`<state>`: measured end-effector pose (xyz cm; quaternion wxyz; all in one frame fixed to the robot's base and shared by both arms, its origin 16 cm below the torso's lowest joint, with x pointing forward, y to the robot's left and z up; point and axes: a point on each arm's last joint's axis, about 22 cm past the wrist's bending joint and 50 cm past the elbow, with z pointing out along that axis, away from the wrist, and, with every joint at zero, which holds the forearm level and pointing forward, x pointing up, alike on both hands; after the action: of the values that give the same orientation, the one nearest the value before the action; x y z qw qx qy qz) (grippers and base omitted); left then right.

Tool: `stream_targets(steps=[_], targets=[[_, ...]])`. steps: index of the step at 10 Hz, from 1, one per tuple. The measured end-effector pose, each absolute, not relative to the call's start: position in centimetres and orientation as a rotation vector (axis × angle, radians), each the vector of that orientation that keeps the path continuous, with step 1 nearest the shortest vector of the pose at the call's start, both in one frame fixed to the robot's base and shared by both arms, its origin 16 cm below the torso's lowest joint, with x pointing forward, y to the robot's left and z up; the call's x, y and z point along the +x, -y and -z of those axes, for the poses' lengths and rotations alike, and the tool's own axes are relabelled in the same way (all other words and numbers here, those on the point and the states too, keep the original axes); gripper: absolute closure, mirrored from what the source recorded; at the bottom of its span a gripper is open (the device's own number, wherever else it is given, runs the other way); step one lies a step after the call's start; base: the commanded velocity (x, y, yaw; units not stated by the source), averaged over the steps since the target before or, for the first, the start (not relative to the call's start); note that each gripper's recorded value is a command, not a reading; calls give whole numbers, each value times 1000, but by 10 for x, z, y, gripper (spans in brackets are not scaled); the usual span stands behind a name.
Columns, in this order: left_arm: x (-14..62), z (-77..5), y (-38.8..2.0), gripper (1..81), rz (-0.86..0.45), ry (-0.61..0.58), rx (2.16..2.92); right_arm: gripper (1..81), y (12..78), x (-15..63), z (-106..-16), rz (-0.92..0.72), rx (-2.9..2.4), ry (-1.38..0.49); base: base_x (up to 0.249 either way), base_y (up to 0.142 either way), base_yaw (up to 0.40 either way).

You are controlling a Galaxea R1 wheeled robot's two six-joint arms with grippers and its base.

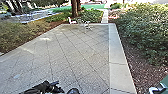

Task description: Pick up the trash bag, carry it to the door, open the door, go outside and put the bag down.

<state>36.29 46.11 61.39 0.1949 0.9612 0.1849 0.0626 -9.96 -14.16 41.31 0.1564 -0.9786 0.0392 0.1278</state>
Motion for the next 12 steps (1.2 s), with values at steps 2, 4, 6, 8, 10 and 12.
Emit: stream_targets(steps=[2, 4, 6, 8, 10, 12], targets=[[313, -580, -415, 10, -93, -450, 2699, 10, 142, -81, -412, -304, -2808, -100, 0, 0, 0], [243, -536, -364, 10, -2, -373, 2717, 10, 142, -63, -412, -239, -2813, -92, 0, 0, 0], [171, -500, -334, 10, 98, -330, 2731, 10, 141, -64, -412, -240, -2812, -92, 0, 0, 0], [111, -472, -320, 10, 140, -281, 2771, 10, 141, -66, -413, -241, -2811, -110, 0, 0, 0], [51, -448, -277, 10, 221, -167, 2763, 10, 142, -72, -414, -226, -2809, -183, 0, 0, 0], [19, -435, -244, 10, 254, -18, 2754, 10, 143, -83, -416, -213, -2804, -277, 0, 0, 0]])
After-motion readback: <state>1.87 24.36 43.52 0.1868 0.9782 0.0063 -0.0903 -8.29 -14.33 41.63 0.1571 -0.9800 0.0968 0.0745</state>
